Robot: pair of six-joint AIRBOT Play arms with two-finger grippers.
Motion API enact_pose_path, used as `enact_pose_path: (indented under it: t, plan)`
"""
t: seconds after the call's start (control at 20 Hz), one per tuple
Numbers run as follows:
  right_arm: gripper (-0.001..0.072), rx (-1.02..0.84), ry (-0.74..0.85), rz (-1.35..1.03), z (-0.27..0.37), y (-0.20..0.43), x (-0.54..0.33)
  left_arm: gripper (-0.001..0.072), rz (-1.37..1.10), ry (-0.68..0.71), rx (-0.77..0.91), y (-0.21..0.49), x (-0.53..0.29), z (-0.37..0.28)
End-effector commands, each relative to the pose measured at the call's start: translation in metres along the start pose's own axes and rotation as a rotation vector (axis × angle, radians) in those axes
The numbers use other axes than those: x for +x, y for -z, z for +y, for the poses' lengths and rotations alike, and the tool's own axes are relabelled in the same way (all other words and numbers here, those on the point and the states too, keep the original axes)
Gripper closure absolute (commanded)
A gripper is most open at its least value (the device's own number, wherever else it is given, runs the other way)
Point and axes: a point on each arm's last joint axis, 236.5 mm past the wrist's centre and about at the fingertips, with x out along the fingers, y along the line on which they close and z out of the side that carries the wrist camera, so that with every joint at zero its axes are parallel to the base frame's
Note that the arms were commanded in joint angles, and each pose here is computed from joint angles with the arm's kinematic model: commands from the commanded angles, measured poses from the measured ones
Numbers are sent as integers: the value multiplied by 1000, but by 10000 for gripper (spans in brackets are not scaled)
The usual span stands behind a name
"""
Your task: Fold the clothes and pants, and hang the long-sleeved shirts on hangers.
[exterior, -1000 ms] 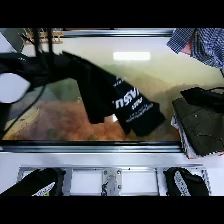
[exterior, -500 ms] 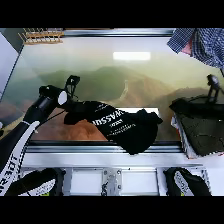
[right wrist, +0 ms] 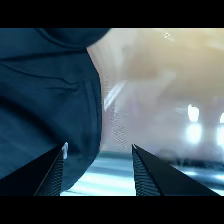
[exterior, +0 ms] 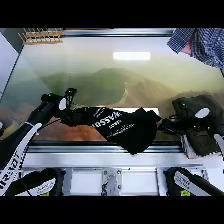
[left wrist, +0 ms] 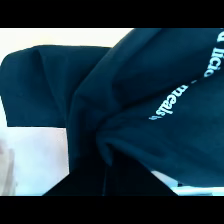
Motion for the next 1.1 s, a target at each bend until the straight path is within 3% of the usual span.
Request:
enact_pose_path:
  t: [0.0, 0.15, 0.2, 0.25, 0.3, 0.65, 0.7, 0.75, 0.8, 0.9, 1.05]
  plan:
    - [275, -26, -4, 36, 11, 2, 26, 699, -3, 1, -2, 0, 2, 0]
    - [279, -63, -22, 3, 31, -4, 37, 699, 3, 2, -3, 1, 1, 0]
    - [410, -78, -22, -7, 36, -6, 39, 699, 5, 15, -9, 3, 0, -3]
    - [622, -90, -20, -11, 38, -6, 40, 699, -7, 39, -18, 2, -6, -9]
    - [697, -99, -19, -13, 40, -6, 41, 699, -24, 64, -21, 2, -14, -15]
    - [698, -294, 184, -177, 37, -64, -46, 698, -129, 147, 223, 39, -86, -89]
    - [698, -309, 182, -203, 44, -69, -57, 650, -143, 159, 278, 46, -90, -103]
    - [698, -319, 179, -231, 50, -74, -67, 256, -159, 167, 332, 53, -92, -116]
    - [698, -327, 177, -256, 54, -78, -74, 22, -177, 168, 363, 56, -93, -123]
    - [698, -332, 175, -270, 57, -79, -79, 25, -196, 137, 323, 47, -96, -109]
    - [698, -332, 170, -266, 58, -78, -78, 25, -233, 127, 45, 15, -87, -49]
